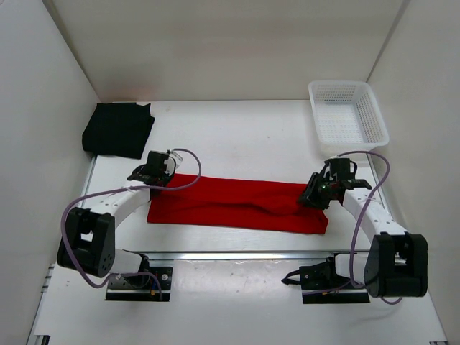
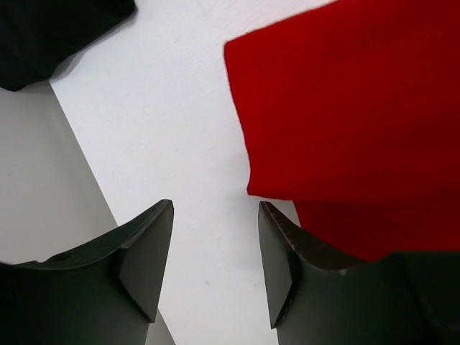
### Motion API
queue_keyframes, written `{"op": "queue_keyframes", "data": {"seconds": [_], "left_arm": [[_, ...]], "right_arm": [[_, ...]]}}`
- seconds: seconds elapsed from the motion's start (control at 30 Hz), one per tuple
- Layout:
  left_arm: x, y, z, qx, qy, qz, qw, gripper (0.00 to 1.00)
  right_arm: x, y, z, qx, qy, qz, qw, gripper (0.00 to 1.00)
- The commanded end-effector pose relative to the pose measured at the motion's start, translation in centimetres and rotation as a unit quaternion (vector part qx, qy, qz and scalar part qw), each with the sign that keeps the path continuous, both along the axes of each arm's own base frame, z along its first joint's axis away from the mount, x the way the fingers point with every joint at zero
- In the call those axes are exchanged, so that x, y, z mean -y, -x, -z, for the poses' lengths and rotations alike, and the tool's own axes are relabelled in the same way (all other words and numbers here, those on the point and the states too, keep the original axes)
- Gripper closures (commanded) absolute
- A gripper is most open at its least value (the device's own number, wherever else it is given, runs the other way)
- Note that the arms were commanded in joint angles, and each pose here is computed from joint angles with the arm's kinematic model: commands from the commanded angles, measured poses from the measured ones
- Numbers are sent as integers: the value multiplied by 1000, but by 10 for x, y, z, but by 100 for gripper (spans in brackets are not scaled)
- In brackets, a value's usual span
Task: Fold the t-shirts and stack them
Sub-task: Fold the other side of the tshirt into a rectangle
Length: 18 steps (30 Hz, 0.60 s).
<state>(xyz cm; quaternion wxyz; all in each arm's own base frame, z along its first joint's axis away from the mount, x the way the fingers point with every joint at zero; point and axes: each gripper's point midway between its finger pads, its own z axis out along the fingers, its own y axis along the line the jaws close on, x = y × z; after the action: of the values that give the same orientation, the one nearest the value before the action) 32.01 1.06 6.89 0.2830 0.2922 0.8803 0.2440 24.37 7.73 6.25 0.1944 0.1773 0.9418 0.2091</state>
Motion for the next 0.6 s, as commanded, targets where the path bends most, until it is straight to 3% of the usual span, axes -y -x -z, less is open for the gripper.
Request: {"op": "queue_keyframes", "data": {"seconds": [0.0, 0.13, 0.33, 0.47, 0.57], "left_arm": [[3, -7, -33, 32, 24, -23, 999, 39], [28, -20, -54, 39, 82, -13, 996, 38], [89, -23, -65, 8, 180, 55, 982, 36], [139, -10, -61, -32, 232, 130, 963, 38], [193, -1, -75, -27, 246, 239, 939, 39]], "right_arm": [[1, 4, -9, 18, -6, 5, 1000, 68], [14, 3, -11, 29, -1, 32, 999, 64], [6, -3, -3, 43, -21, 23, 999, 50], [-1, -19, -11, 64, -24, 19, 997, 50], [6, -24, -11, 53, -14, 36, 998, 50]]}}
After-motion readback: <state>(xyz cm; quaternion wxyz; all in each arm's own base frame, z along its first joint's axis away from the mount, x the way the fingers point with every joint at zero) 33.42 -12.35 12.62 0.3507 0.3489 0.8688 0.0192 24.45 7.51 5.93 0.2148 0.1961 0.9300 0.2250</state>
